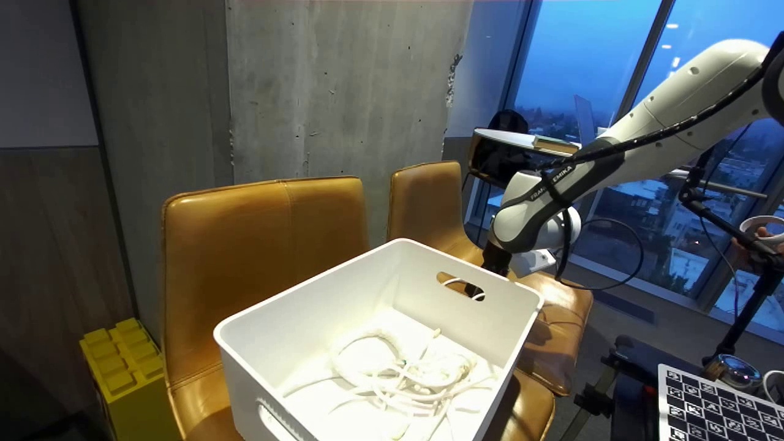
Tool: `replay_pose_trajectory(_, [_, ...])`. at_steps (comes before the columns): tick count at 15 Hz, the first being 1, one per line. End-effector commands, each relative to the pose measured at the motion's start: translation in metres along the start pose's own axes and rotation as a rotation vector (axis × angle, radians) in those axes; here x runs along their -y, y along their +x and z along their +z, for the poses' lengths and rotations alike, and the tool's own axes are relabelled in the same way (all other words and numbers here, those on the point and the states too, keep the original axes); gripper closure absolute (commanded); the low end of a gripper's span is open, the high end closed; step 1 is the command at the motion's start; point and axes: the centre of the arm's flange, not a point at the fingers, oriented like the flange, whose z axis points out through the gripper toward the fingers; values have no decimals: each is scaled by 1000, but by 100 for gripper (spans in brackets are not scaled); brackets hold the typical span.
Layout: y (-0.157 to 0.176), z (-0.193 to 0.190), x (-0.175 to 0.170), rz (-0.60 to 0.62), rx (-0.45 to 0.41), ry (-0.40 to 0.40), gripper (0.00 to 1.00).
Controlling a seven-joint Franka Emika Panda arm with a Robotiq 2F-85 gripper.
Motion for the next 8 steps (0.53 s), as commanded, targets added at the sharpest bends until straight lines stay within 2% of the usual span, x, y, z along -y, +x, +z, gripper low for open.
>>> replay_pose_trajectory(1, [14,-74,48,-43,-24,-15,100])
replay_pose_trajectory(5, [34,-131,102,-92,-58,-7,100])
replay_pose_trajectory(8, [31,-181,149,-150,-101,-6,100])
